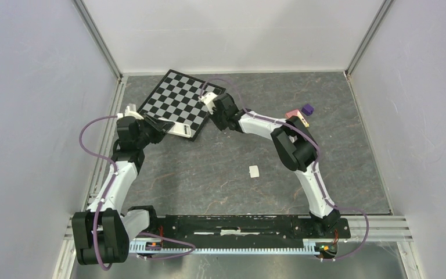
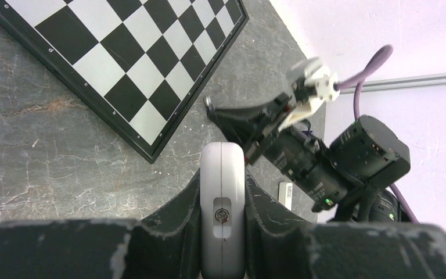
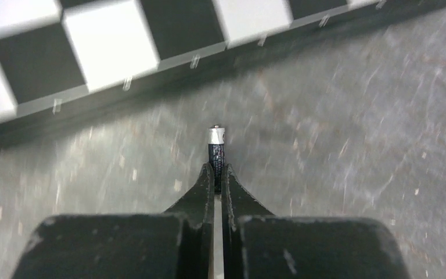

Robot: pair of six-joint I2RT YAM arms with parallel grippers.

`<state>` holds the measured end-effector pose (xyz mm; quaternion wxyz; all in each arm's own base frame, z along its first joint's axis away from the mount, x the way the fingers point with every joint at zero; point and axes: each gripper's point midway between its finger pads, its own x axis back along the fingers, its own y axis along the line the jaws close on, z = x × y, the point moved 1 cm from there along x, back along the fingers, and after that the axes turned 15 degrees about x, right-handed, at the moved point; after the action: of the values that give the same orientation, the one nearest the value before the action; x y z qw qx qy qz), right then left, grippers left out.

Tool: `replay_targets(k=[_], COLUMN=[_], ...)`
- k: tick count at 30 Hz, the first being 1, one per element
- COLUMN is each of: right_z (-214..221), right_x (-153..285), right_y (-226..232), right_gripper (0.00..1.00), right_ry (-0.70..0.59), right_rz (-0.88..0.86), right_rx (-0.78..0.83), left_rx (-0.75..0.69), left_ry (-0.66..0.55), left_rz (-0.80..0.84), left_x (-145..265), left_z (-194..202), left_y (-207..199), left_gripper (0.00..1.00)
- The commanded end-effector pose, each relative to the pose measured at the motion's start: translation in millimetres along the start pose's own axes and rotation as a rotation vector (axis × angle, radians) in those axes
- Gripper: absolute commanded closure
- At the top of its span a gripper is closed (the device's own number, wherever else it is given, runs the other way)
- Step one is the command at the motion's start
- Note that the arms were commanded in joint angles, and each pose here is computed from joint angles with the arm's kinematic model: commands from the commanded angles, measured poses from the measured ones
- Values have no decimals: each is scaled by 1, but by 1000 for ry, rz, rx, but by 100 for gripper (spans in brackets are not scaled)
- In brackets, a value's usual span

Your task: Load the batteries into the remote control

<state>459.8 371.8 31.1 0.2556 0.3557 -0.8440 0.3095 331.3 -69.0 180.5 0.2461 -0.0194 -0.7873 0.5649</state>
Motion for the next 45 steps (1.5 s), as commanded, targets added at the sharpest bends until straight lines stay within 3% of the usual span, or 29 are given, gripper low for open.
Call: replay_targets(k=[1,10,16,18,20,23,27,30,32,34,39,45], right_z=[25,96,113,108,94,66,29,20,30,25,16,51], right_x=[55,151,168,166,168,174,188,196,200,201,201,192], right_y=[26,81,84,79,73,60,39,30,28,47,72,92], right_gripper=[100,97,91,77,55,39,33,34,37,46,44,41], right_ry=[76,127,185,193,179,141,94,127,224,243,256,382], right_rz=[-220,-475,-507,-480,-445,-369,-232,-108,-9,-57,-72,49], right_rx=[158,306,357,338,296,210,-6,-316,-550,-704,-1015,-1371], left_rx=[-97,-104,-98,-100,-106,-115,-136,-160,-174,-182,-182,-193], left_ry=[-21,-20,-19,-16,-8,8,43,74,86,90,108,145], left_rz=[91,63,67,70,71,72,10,-15,-23,-15,44,91], left_x=[6,6,9,10,11,12,14,16,16,17,20,20], left_z=[-11,-13,-11,-10,-9,-7,-3,0,1,1,8,17], left_y=[-31,-28,-28,-29,-30,-31,-21,-20,-19,-20,-26,-26], left_gripper=[98,98,98,98,98,98,98,98,98,98,98,98])
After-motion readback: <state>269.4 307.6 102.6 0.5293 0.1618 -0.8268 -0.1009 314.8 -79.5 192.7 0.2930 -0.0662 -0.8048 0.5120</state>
